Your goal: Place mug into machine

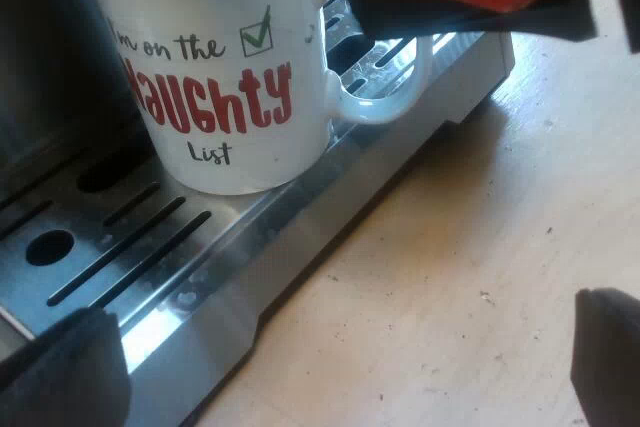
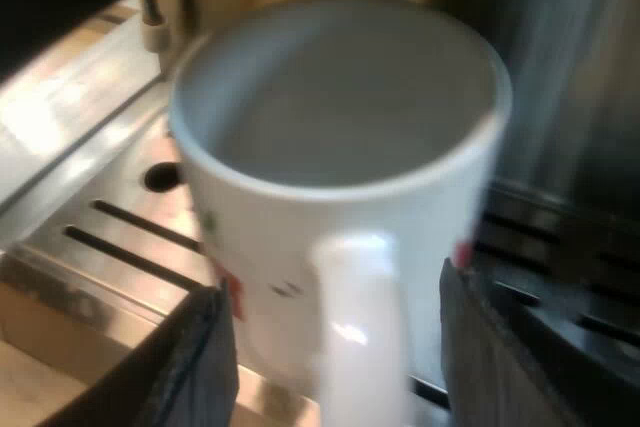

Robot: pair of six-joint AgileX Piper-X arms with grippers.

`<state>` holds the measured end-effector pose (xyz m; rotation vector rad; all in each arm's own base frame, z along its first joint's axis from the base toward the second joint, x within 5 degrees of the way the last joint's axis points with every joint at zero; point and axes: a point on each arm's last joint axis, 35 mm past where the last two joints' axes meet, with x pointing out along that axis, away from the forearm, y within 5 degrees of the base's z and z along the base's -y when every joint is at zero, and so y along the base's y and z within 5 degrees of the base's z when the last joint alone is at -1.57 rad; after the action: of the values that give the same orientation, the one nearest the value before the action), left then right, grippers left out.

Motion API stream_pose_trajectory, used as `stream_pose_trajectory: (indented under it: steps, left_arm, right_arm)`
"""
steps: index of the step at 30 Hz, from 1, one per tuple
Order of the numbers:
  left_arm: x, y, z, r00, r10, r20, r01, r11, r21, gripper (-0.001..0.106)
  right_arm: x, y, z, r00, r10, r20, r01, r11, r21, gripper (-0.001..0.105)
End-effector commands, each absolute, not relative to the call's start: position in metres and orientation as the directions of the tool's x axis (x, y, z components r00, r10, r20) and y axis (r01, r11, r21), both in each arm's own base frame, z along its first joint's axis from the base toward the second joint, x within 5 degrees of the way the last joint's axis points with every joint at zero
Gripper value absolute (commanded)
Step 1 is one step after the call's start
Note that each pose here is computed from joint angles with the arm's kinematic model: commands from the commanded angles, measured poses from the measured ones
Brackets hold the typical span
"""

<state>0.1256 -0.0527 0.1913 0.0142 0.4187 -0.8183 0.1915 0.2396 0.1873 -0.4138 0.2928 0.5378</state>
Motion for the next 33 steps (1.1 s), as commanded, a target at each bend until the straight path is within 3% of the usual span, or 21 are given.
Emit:
stream_pose_trajectory:
  steps: [1, 19, 33]
  left_arm:
    - [0.127, -0.053, 0.195, 0.613, -0.708, -0.35, 0.711, 0.688, -0.145, 0.091]
    - [0.131, -0.052, 0.2, 0.677, -0.665, -0.315, 0.658, 0.739, -0.146, 0.091]
    - [0.131, -0.052, 0.201, 0.678, -0.665, -0.313, 0.658, 0.739, -0.146, 0.091]
  right_arm:
    - [0.187, 0.233, 0.184, 0.83, 0.421, -0.366, -0.535, 0.787, -0.307, 0.05]
    - [0.185, 0.238, 0.155, 0.838, 0.471, -0.277, -0.539, 0.795, -0.278, 0.05]
    - [0.219, 0.26, 0.151, 0.84, 0.476, -0.262, -0.536, 0.805, -0.256, 0.05]
